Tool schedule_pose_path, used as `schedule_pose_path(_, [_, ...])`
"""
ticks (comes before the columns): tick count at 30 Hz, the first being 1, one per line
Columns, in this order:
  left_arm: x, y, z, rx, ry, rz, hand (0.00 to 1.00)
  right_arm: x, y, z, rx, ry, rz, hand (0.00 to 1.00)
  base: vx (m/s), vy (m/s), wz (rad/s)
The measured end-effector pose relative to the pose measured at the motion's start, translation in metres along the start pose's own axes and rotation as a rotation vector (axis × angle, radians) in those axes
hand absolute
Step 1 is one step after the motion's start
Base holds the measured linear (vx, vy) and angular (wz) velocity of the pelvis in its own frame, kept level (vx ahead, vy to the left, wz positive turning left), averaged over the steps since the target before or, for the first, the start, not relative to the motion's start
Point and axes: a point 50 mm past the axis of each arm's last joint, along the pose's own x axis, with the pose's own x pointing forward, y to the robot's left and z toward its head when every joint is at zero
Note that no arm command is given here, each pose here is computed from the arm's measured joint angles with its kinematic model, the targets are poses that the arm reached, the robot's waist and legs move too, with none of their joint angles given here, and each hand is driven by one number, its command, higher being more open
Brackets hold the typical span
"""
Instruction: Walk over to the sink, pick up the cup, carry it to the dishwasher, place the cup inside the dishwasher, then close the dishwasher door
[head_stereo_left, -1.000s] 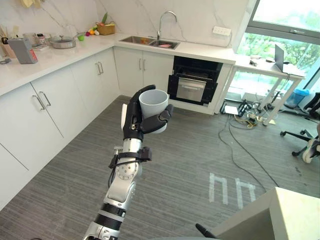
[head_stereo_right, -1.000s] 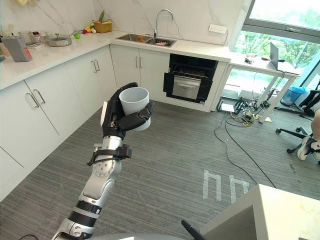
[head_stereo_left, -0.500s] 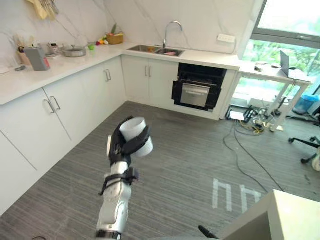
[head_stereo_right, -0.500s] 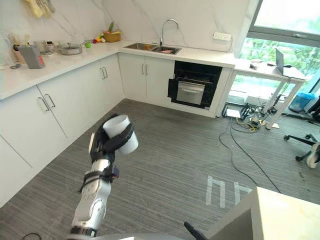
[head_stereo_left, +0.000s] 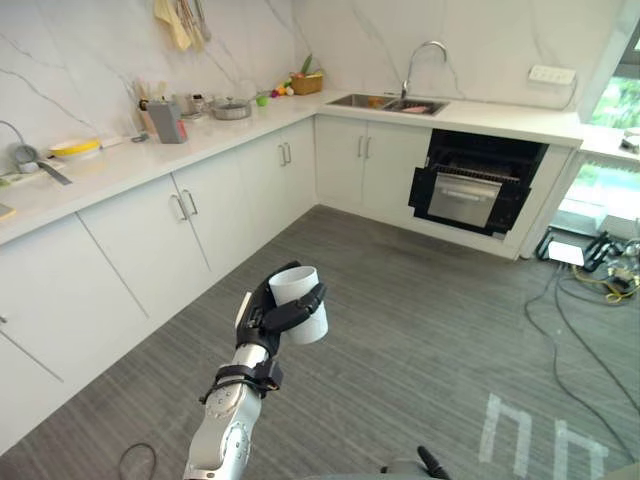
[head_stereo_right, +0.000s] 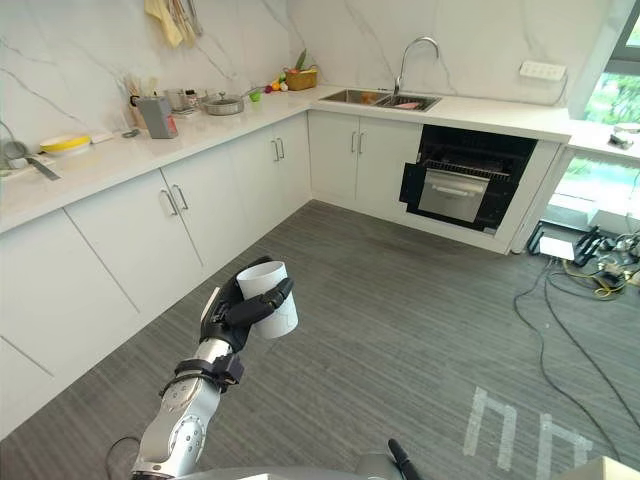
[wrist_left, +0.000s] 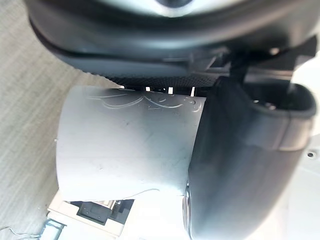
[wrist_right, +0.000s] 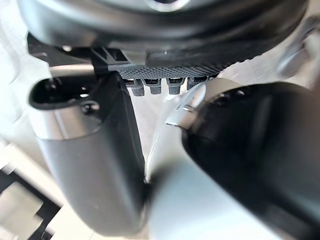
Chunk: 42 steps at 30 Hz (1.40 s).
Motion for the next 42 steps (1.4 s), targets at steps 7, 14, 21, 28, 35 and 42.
schedule_pose_path(7, [0.009, -0.020, 0.002, -0.028, -0.016, -0.058, 0.00, 0.000, -0.005, 0.015, -0.053, -0.062, -0.045, 1.00, 0.43, -0.167, 0.33])
schedule_pose_path(14, [0.005, -0.025, -0.001, -0.046, -0.014, -0.065, 0.00, 0.001, 0.001, 0.026, -0.101, -0.186, -0.034, 1.00, 0.49, -0.193, 0.05])
schedule_pose_path(21, [-0.024, 0.001, 0.021, -0.059, -0.138, 0.052, 0.00, -0.004, 0.119, 0.078, -0.269, -0.482, 0.435, 1.00, 0.46, 0.014, -0.70])
schedule_pose_path(28, [-0.039, 0.024, 0.037, 0.110, -0.265, 0.162, 0.00, -0.016, 0.208, 0.097, -0.247, -0.622, 0.648, 1.00, 0.69, 0.288, -0.48])
schedule_pose_path(35, [-0.040, 0.023, 0.041, 0.173, -0.289, 0.103, 0.00, -0.015, 0.195, 0.100, -0.112, -0.603, 0.573, 1.00, 0.47, 0.191, -0.27])
schedule_pose_path(42, [-0.015, -0.034, 0.042, 0.075, -0.317, -0.110, 0.00, -0.054, 0.180, 0.089, -0.135, -0.675, 0.676, 1.00, 0.39, 0.054, -0.15])
